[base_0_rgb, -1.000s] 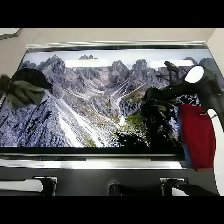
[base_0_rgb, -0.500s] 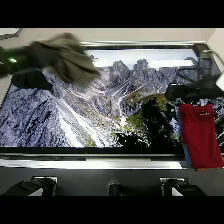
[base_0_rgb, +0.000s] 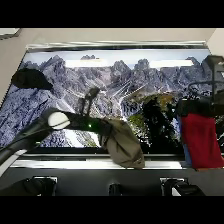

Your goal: Fold the shirts.

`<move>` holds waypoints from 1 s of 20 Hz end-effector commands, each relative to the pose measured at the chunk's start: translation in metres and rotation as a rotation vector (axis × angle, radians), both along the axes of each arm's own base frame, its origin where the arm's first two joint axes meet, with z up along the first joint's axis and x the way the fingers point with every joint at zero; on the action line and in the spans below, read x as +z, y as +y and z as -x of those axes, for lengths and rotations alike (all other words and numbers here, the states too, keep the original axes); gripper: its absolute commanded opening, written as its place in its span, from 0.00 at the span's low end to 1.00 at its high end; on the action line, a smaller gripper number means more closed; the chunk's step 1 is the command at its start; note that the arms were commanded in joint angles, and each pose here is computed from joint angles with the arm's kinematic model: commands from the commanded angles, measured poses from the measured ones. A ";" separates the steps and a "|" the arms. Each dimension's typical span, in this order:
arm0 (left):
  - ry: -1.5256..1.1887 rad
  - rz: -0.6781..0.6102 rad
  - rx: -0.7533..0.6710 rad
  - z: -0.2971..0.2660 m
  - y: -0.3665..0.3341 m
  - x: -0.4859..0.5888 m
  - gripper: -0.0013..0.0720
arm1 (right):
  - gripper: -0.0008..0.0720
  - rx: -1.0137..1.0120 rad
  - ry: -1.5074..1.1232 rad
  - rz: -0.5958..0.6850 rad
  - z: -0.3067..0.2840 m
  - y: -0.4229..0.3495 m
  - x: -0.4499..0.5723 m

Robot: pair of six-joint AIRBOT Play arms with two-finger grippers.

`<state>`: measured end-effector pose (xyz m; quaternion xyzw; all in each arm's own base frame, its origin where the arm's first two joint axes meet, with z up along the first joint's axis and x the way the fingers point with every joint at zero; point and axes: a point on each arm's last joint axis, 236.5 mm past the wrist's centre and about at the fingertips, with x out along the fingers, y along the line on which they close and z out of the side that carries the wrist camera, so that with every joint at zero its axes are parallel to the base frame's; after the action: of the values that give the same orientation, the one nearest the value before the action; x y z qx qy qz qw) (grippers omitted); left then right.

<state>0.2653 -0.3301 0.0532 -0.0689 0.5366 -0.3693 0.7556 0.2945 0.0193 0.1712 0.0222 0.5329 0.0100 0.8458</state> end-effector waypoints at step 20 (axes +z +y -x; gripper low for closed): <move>0.500 -0.061 0.319 0.042 0.129 -0.138 0.82 | 0.94 0.093 0.651 -0.427 0.128 0.098 -0.238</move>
<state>0.2229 -0.1939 -0.0709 -0.1777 0.7032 -0.2120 0.6550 0.1719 0.1075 -0.0488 0.1456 0.7622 0.1510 0.6125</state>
